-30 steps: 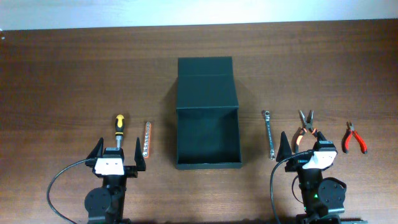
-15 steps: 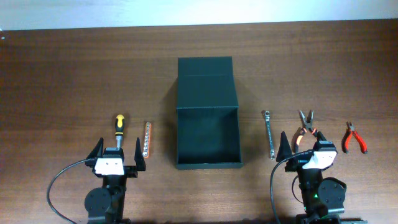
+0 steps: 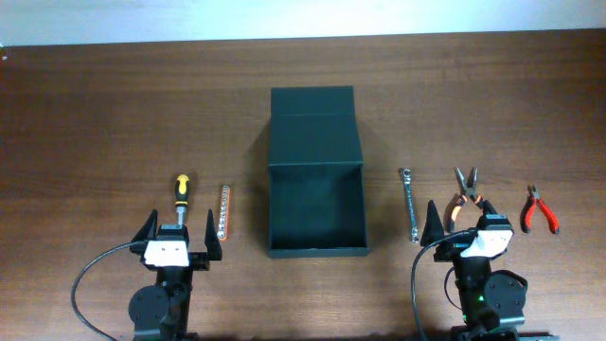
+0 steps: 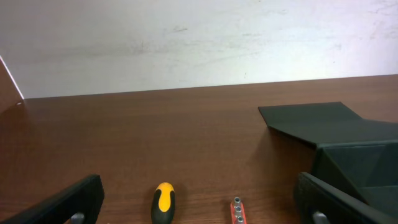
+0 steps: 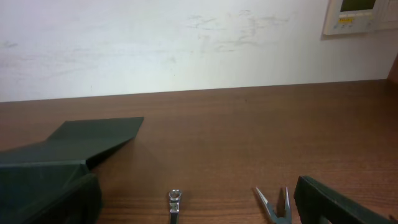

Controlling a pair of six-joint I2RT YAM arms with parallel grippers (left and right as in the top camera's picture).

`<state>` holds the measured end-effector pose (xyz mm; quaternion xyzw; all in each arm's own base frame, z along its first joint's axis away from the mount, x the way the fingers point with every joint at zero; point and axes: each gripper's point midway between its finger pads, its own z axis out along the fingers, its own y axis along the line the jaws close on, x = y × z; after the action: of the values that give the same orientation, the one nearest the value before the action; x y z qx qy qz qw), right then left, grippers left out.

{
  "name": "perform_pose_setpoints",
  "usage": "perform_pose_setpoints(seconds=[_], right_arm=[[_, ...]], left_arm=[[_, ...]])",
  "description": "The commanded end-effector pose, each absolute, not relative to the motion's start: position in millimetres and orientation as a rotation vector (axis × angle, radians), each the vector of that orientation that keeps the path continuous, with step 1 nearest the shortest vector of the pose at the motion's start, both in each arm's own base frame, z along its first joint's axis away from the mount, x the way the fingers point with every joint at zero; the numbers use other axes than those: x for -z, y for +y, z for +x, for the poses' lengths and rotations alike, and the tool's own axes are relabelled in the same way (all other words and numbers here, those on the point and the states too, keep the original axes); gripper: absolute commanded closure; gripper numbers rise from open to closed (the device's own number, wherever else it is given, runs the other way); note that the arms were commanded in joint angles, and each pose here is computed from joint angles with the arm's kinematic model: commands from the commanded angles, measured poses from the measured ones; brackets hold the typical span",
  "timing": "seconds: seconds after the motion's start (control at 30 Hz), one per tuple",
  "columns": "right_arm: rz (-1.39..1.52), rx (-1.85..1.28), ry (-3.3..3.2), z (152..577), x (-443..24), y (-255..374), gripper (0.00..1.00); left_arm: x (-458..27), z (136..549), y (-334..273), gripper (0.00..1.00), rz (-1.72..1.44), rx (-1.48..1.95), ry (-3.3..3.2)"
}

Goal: Pack container

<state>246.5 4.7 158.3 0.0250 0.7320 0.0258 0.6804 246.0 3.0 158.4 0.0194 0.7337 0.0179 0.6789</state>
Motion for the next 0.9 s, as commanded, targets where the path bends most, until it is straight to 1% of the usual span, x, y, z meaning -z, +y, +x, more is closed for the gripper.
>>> perform_pose_setpoints(seconds=[0.0, 0.53, 0.63, 0.77, 0.87], right_arm=[[0.057, -0.061, 1.648, 246, -156, 5, 0.01], [0.057, -0.06, 1.647, 246, -156, 5, 0.01], [0.082, -0.006, 1.638, 246, -158, -4, 0.01], [0.104, 0.006, 1.597, 246, -168, -8, 0.01], [0.1, -0.009, 1.533, 246, -183, -6, 0.01]], left_arm=[[-157, 246, 6, 0.01, 0.03, -0.05, 1.648], [-157, 246, 6, 0.01, 0.03, -0.05, 1.648], [-157, 246, 6, 0.01, 0.03, -0.05, 1.648], [-157, 246, 6, 0.01, 0.03, -0.05, 1.648], [-157, 246, 6, 0.01, 0.03, -0.05, 1.648]])
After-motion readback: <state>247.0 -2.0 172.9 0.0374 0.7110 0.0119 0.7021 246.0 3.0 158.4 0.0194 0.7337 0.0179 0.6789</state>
